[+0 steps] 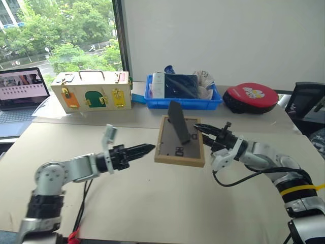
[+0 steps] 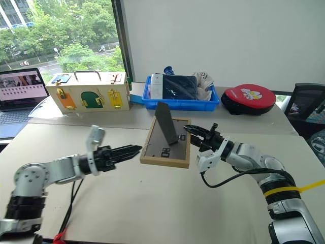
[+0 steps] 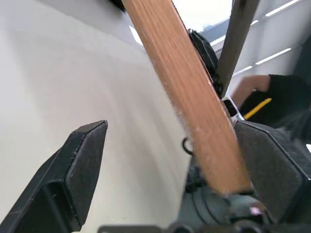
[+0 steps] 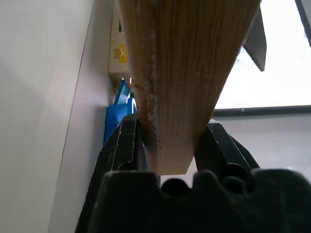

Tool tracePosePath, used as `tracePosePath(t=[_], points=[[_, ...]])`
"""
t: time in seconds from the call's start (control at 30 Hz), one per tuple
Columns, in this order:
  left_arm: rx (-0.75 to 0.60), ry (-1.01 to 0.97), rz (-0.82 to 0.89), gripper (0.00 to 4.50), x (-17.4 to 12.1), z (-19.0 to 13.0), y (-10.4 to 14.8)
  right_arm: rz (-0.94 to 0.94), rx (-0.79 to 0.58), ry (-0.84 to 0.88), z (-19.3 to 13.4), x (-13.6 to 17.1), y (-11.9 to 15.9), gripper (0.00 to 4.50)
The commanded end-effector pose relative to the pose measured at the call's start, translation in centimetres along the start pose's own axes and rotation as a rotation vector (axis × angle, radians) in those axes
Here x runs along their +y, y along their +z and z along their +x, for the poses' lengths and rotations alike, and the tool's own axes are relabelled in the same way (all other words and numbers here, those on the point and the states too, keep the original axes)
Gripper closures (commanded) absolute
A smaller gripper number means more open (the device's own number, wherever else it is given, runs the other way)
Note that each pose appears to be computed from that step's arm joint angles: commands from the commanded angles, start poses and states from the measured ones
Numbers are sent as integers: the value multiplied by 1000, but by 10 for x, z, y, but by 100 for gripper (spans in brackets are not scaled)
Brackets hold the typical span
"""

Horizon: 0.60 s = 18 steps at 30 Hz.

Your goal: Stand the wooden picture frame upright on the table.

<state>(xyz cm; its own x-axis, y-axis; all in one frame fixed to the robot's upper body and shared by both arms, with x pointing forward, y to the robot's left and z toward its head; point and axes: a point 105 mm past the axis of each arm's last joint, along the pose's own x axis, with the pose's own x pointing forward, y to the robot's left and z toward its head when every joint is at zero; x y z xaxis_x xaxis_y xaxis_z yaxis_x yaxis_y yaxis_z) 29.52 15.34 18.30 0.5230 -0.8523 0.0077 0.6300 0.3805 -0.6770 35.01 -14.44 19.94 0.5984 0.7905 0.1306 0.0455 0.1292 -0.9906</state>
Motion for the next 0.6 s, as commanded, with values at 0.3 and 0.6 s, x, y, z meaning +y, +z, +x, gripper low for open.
tracePosePath(t=[0.3, 0.6], points=[[-118, -5, 306, 0, -14, -5, 7, 1224, 20, 369, 20, 9, 1, 327], [-113, 36, 327, 0, -14, -10, 0, 1552, 128, 504, 19, 30, -2, 328]])
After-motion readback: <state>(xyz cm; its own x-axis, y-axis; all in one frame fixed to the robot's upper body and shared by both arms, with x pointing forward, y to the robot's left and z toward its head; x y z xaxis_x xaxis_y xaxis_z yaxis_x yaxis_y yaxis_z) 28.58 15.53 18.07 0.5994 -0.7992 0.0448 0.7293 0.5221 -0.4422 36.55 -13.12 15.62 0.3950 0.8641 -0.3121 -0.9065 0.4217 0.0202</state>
